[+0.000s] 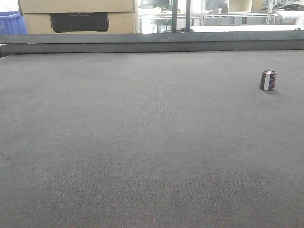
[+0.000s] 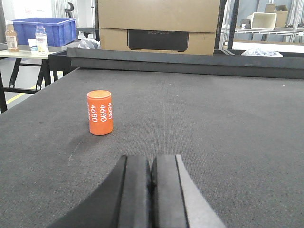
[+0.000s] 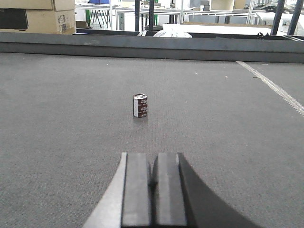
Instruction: Place cylindrical capacitor in blue bin on shelf
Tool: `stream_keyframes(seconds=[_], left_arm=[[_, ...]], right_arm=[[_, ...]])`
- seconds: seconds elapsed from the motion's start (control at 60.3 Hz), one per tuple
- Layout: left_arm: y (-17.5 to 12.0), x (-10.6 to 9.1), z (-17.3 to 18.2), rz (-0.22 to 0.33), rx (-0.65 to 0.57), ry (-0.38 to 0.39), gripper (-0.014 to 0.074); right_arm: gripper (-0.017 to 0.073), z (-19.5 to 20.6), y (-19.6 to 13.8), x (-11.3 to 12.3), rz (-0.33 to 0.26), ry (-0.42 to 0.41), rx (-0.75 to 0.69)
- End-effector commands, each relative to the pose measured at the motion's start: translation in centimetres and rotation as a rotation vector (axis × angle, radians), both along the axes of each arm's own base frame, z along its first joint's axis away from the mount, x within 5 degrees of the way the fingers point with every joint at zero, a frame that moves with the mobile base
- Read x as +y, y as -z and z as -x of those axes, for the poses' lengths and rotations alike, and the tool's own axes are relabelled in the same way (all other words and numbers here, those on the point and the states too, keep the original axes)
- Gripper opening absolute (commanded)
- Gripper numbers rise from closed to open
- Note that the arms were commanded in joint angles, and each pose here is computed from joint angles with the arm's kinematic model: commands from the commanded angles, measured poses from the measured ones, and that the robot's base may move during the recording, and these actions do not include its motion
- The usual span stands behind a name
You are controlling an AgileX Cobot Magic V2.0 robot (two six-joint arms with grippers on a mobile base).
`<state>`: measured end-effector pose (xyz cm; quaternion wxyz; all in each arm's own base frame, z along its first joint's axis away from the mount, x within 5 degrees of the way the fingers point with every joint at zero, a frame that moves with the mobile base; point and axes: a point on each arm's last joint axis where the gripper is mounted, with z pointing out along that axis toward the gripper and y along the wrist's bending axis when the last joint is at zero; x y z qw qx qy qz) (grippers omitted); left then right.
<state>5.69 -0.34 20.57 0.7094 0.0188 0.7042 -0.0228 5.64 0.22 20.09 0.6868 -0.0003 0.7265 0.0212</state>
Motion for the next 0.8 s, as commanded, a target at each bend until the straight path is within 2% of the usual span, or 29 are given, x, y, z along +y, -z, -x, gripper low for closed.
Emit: stream_keyframes(seconds=[0.0, 0.415, 0.647, 0.78], left_arm=[[-0.2, 0.0, 0.1, 0.006, -0.023, 0.000, -0.0111], [-0.3, 0.0, 0.1, 0.007, -0.031, 0.000, -0.0111], [-1.3, 0.0, 0.1, 0.013, -0.138, -0.001, -0.0111], [-2.1, 0.0, 0.3, 0.028, -0.226, -0.002, -0.0111]], right_arm=[[-0.0159, 0.0, -0.2, 0.0, 0.007, 0.001, -0.024], [-0.0159, 0.0, -0.2, 0.0, 0.007, 0.001, -0.024], [-0.0159, 0.0, -0.2, 0.0, 0.006, 0.002, -0.034], [-0.0159, 0.0, -0.9, -0.1, 0.005, 0.008, -0.101]])
